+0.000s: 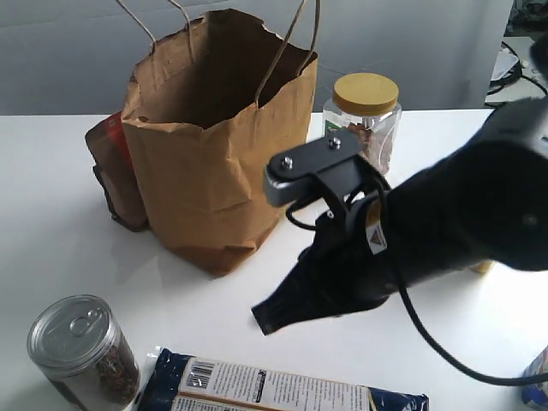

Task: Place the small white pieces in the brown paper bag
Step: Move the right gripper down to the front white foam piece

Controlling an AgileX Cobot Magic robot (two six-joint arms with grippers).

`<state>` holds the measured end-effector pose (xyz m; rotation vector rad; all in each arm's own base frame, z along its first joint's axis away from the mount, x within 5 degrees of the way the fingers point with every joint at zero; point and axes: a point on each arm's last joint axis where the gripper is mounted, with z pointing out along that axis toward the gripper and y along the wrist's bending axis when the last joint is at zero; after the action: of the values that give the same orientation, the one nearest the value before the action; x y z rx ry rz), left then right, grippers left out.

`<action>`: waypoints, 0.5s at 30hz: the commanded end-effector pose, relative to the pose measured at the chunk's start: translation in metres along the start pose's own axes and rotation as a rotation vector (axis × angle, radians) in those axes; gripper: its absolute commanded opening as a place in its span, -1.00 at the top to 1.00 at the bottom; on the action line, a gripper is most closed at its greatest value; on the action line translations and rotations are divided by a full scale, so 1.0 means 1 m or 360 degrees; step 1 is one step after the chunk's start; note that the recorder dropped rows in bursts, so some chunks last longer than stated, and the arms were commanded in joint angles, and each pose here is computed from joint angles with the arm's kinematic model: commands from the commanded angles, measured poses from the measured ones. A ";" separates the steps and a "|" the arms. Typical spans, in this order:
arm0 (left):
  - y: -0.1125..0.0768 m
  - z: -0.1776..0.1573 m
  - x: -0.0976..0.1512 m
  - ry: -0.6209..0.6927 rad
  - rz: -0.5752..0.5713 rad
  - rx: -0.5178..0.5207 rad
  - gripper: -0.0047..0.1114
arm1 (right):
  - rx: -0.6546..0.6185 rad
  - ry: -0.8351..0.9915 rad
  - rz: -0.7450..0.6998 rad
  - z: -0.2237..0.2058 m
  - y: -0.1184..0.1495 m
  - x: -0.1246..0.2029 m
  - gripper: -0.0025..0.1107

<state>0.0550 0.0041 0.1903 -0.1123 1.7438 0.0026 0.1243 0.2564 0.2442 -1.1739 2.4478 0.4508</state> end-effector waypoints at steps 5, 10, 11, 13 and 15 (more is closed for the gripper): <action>-0.001 0.000 0.001 -0.0006 -0.0019 0.0014 0.92 | 0.0091 0.0060 0.0025 0.037 -0.007 0.006 0.27; -0.001 0.000 0.001 -0.0006 -0.0019 0.0014 0.92 | 0.0089 0.0081 0.0021 0.063 -0.007 0.007 0.12; -0.001 0.000 0.001 -0.0006 -0.0019 0.0014 0.92 | 0.0087 0.0081 0.0020 0.068 -0.007 0.007 0.11; -0.001 0.000 0.001 -0.0006 -0.0019 0.0014 0.92 | 0.0081 0.0070 0.0019 0.078 -0.007 0.007 0.10; -0.001 0.000 0.001 -0.0006 -0.0019 0.0014 0.92 | 0.0069 0.0041 0.0017 0.086 -0.006 0.006 0.10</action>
<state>0.0550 0.0041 0.1903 -0.1123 1.7438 0.0026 0.1403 0.2817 0.1730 -1.1650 2.5064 0.3596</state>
